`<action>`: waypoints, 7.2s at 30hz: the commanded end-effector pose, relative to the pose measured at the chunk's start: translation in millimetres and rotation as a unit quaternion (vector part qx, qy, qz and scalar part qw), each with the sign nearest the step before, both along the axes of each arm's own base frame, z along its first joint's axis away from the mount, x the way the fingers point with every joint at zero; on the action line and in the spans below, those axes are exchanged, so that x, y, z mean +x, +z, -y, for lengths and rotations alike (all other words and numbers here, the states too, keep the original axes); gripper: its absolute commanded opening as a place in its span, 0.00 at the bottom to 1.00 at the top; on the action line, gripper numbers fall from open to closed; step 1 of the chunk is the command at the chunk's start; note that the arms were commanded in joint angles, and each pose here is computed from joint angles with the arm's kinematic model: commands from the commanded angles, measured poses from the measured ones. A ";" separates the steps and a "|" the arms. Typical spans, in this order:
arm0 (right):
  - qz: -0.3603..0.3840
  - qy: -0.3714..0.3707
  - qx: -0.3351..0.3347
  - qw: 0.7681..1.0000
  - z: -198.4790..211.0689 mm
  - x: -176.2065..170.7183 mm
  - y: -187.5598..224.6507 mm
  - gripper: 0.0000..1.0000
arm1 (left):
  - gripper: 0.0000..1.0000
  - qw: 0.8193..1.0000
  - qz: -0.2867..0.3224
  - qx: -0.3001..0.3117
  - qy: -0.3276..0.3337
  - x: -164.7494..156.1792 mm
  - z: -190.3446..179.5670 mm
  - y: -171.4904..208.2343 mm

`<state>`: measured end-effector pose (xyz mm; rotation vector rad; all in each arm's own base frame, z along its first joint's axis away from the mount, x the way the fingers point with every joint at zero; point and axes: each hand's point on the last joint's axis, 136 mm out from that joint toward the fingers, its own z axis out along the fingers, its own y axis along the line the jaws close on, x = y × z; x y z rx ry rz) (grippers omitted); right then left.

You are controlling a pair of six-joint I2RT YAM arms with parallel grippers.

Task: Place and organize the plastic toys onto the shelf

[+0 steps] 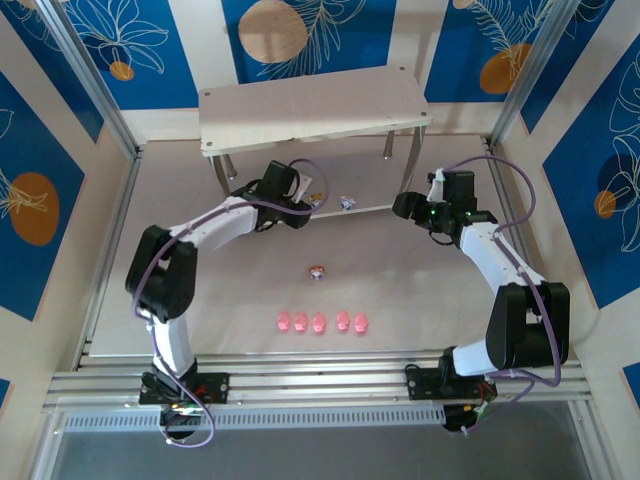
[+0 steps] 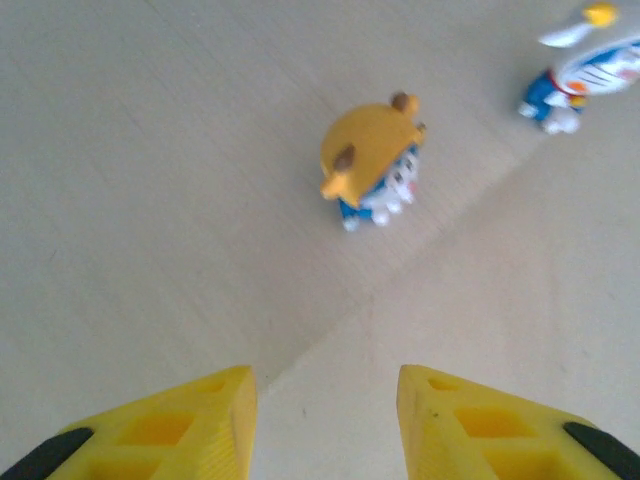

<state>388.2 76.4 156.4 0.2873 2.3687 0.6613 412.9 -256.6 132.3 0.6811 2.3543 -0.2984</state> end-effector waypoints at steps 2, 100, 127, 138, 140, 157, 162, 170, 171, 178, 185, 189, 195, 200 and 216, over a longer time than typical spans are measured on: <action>0.001 0.006 0.009 1.000 -2.2 -3.0 7.5 0.68 | 0.43 0.999 -0.006 -0.040 -0.026 -39.9 -2.3 22.1; -0.009 0.019 0.010 1.000 -14.3 -8.3 6.1 0.68 | 0.16 0.988 -0.062 -0.027 -0.139 -94.3 32.1 -66.1; 0.002 0.028 0.006 1.000 -24.1 -11.3 16.2 0.68 | 0.18 0.991 0.110 -0.069 0.024 9.1 -20.5 25.7; 0.003 0.029 0.006 1.000 -25.7 -5.0 15.9 0.68 | 0.20 0.987 0.121 -0.104 0.020 27.6 -20.3 21.4; 0.002 0.030 0.006 1.000 -26.6 -4.1 14.4 0.68 | 0.20 0.987 0.119 -0.109 0.013 28.8 -19.0 19.3; -0.001 0.034 -0.001 0.999 -33.2 -1.0 12.5 0.68 | 0.21 0.988 0.089 -0.115 -0.042 22.5 -16.4 -6.3; -0.004 0.036 -0.003 0.999 -35.2 -0.5 10.9 0.68 | 0.20 0.990 0.080 -0.105 -0.047 22.2 -18.3 -13.9; -0.006 0.038 -0.005 0.999 -37.0 0.0 9.7 0.68 | 0.21 0.992 0.078 -0.095 -0.039 24.8 -24.3 -22.9; -0.007 0.038 -0.005 0.999 -37.5 -0.1 9.5 0.68 | 0.20 0.992 0.079 -0.095 -0.039 25.0 -24.2 -22.7; -0.008 0.040 -0.008 0.999 -39.3 0.5 8.4 0.68 | 0.20 0.991 0.086 -0.100 -0.031 31.6 -28.1 -20.8; -0.012 0.041 -0.009 0.999 -40.3 1.2 5.5 0.68 | 0.21 0.990 0.086 -0.106 -0.029 38.2 -28.4 -22.1; -0.012 0.040 -0.010 0.999 -40.2 1.7 5.5 0.68 | 0.22 0.991 0.083 -0.106 -0.029 38.0 -28.2 -24.7; -0.012 0.042 -0.009 0.999 -42.2 3.0 5.7 0.68 | 0.27 0.991 0.080 -0.103 -0.028 36.4 -29.4 -26.5; -0.011 0.044 -0.009 0.999 -44.2 3.9 5.5 0.68 | 0.31 0.991 0.081 -0.100 -0.027 35.9 -30.9 -25.3; -0.010 0.046 -0.009 0.999 -45.6 3.4 6.1 0.68 | 0.39 0.992 0.087 -0.093 -0.017 37.8 -34.7 -23.3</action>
